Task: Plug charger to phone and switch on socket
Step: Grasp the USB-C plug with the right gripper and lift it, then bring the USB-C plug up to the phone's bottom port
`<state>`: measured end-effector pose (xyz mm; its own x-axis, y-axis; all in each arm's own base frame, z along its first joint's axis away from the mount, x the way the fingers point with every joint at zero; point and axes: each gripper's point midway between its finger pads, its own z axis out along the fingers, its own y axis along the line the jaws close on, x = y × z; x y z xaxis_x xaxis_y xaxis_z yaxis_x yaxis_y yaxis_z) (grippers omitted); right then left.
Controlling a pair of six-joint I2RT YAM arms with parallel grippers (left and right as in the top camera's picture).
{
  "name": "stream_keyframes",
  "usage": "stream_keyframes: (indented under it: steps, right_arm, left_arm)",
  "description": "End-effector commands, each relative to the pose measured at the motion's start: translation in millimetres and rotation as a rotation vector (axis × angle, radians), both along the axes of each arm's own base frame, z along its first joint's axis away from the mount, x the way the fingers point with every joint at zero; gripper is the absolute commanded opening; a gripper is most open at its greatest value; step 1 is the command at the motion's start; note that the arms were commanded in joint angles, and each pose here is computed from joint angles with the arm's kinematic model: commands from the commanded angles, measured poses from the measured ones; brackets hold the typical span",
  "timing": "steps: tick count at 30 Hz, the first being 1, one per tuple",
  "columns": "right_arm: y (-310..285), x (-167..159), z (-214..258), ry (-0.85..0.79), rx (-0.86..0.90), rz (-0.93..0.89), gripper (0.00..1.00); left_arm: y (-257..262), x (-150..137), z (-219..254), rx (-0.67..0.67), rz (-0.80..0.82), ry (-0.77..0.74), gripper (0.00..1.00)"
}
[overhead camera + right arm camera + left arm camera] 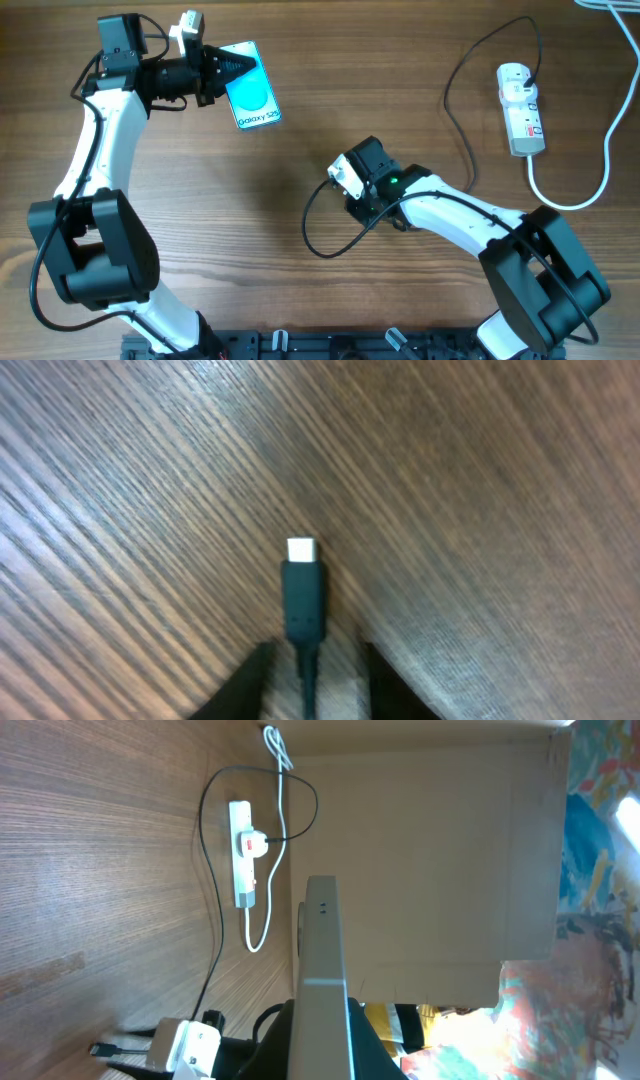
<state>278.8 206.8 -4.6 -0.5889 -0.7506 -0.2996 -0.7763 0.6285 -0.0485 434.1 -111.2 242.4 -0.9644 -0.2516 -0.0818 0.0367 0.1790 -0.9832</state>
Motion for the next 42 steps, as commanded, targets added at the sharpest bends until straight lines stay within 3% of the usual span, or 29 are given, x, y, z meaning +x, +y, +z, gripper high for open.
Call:
stream_keyframes:
  steps: [1, 3, 5, 6, 7, 9, 21, 26, 28, 31, 38, 42]
  right_arm:
    - [-17, -14, -25, 0.057, -0.08, -0.021, 0.09]
    - [-17, -14, -25, 0.057, -0.08, -0.019, 0.11]
    - [-17, -14, -25, 0.058, -0.08, -0.02, 0.26]
    - [-17, -14, -25, 0.058, -0.08, -0.021, 0.29]
    - [-18, -14, -25, 0.059, -0.081, -0.021, 0.22]
    - [-18, -14, -25, 0.061, -0.082, -0.021, 0.2]
    - [-22, -20, -26, 0.085, -0.101, -0.019, 0.27]
    - [-19, -16, -25, 0.067, -0.086, -0.022, 0.16]
    - [-20, -17, -25, 0.072, -0.085, -0.036, 0.04]
    - [-4, -18, -22, 0.114, 0.017, -0.129, 0.04]
    - [35, -27, 78, 0.13, 0.339, -0.145, 0.04]
    - [35, -39, 151, 0.024, 0.492, -0.112, 0.04]
  left_arm:
    - [0, -4, 17, -0.011, -0.017, -0.054, 0.04]
    - [0, -4, 17, -0.011, -0.017, -0.054, 0.04]
    - [0, -4, 17, -0.011, -0.016, -0.055, 0.04]
    - [0, -4, 17, -0.011, -0.016, -0.055, 0.04]
    - [0, -4, 17, -0.011, -0.016, -0.054, 0.04]
    - [0, -4, 17, -0.011, -0.016, -0.054, 0.04]
    - [0, -4, 17, -0.011, -0.016, -0.054, 0.04]
    - [0, -4, 17, -0.011, -0.016, -0.054, 0.04]
    - [0, -4, 17, -0.011, -0.016, -0.054, 0.04]
    - [1, -2, 13, 0.008, 0.0, -0.052, 0.04]
    - [1, -1, 14, 0.012, 0.002, -0.063, 0.04]
    - [-2, -6, 19, -0.02, -0.03, -0.068, 0.04]
